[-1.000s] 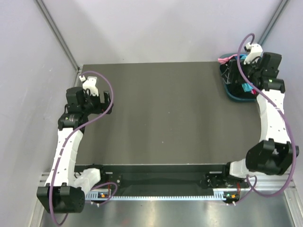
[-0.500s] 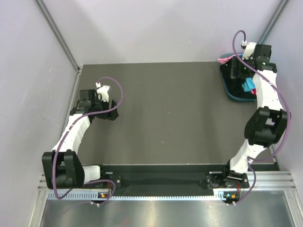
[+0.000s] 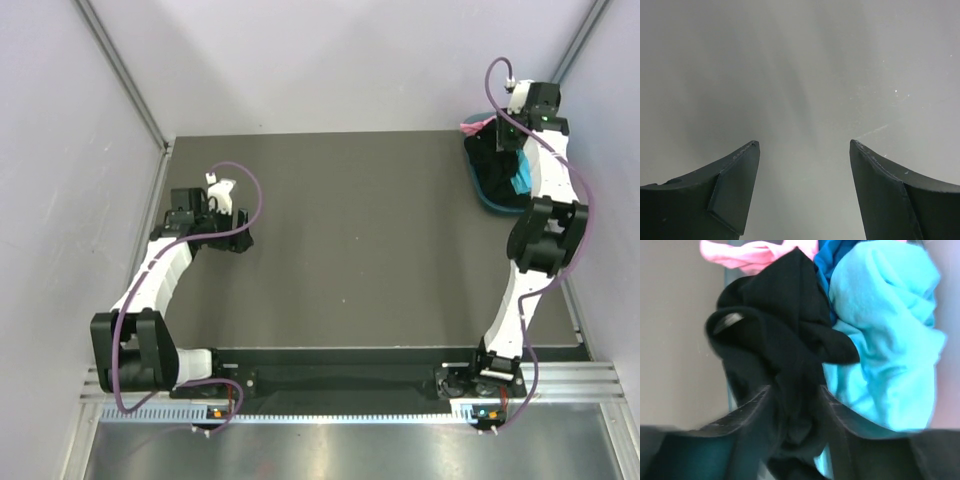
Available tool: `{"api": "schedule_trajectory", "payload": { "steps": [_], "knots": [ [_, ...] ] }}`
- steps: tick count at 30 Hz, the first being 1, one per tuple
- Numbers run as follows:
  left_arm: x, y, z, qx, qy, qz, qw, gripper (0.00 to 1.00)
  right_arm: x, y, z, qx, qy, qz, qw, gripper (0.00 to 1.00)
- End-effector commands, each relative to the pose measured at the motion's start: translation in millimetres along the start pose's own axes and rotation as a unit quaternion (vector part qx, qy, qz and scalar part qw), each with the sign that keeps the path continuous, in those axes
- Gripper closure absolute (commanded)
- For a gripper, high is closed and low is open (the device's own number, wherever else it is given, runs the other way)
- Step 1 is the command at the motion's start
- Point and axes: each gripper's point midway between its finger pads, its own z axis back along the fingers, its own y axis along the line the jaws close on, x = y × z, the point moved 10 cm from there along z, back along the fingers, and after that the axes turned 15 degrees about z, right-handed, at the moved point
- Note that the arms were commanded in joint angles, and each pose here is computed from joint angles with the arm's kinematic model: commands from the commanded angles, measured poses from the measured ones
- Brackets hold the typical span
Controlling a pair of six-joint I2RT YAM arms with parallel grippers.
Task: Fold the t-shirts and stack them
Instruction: Grab the tshirt from the pile, then move the tshirt to the center of the board
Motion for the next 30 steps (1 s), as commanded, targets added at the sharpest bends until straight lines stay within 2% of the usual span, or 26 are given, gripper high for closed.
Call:
{"api": "schedule_trajectory", "payload": {
  "steps": [1, 3, 4, 6, 8, 9, 10, 12, 13, 14, 15, 16, 17, 20, 21, 25, 29, 30],
  "knots": [
    [4.4, 2.2, -6.9, -0.01, -0.009, -0.007, 1.0, 0.23, 13.6, -18.0, -6.4, -0.042, -0.026, -0.007, 0.999, 0.64],
    [0.8, 2.7, -9.5, -0.013, -0.001, 0.0, 1.0, 0.24, 18.5, -21.1, -7.1, -0.048, -0.034, -0.004, 0.998, 0.8],
    [-0.4, 3.5, -10.6, -0.013, 0.003, -0.001, 1.0, 0.24, 19.5, -21.0, -6.9, -0.048, -0.036, -0.002, 0.998, 1.0],
    [-1.5, 4.2, -9.9, -0.008, 0.006, -0.001, 1.0, 0.25, 21.5, -22.5, -2.8, -0.054, -0.044, 0.003, 0.998, 1.0],
    [-1.6, 5.0, -8.9, -0.001, 0.005, -0.003, 1.0, 0.25, 38.9, -30.7, 24.9, -0.082, -0.09, 0.012, 0.992, 1.0],
    [-0.2, 4.1, -6.6, -0.001, -0.002, -0.007, 1.0, 0.25, 33.2, -27.6, 27.6, -0.084, -0.091, 0.015, 0.992, 1.0],
    [-0.2, 4.5, -5.4, 0.002, -0.006, -0.009, 1.0, 0.26, 47.4, -33.0, 61.8, -0.106, -0.13, 0.022, 0.986, 1.0],
    [-0.2, 3.5, -1.5, 0.007, -0.018, -0.016, 1.0, 0.26, 55.1, -30.4, 84.8, -0.116, -0.177, 0.057, 0.976, 1.0],
    [-0.3, 3.0, 0.2, 0.008, -0.021, -0.018, 1.0, 0.26, 69.4, -28.9, 123.0, -0.131, -0.22, 0.078, 0.964, 1.0],
    [-1.9, 3.3, 1.4, 0.012, -0.022, -0.019, 1.0, 0.26, 76.6, -28.7, 138.3, -0.145, -0.246, 0.117, 0.951, 1.0],
    [-1.9, 1.6, 5.6, 0.011, -0.029, -0.022, 0.999, 0.25, 75.5, -21.0, 147.0, -0.135, -0.258, 0.145, 0.946, 1.0],
    [-0.8, 0.8, 7.1, 0.011, -0.039, -0.025, 0.999, 0.25, 82.5, -17.3, 177.2, -0.148, -0.282, 0.173, 0.932, 1.0],
    [-3.8, 0.6, 7.8, 0.011, -0.043, -0.024, 0.999, 0.23, 88.8, -7.5, 189.3, -0.152, -0.291, 0.221, 0.918, 1.0],
    [-5.2, -1.0, 14.6, 0.018, -0.086, -0.033, 0.996, 0.22, 92.3, 15.2, 229.9, -0.156, -0.32, 0.29, 0.888, 1.0],
    [-4.6, -0.7, 15.8, 0.025, -0.097, -0.035, 0.994, 0.22, 93.7, 19.0, 253.9, -0.171, -0.339, 0.3, 0.875, 1.0],
    [-3.3, -0.9, 20.8, 0.03, -0.114, -0.052, 0.992, 0.23, 102.4, 54.9, 302.8, -0.161, -0.401, 0.341, 0.835, 1.0],
    [-5.0, 0.6, 18.2, 0.028, -0.103, -0.053, 0.993, 0.24, 108.6, 81.4, 345.1, -0.133, -0.447, 0.353, 0.811, 1.0],
    [-6.3, 0.8, 17.0, 0.028, -0.097, -0.052, 0.994, 0.24, 111.7, 85.6, 348.9, -0.122, -0.453, 0.35, 0.811, 1.0]
  ]
}}
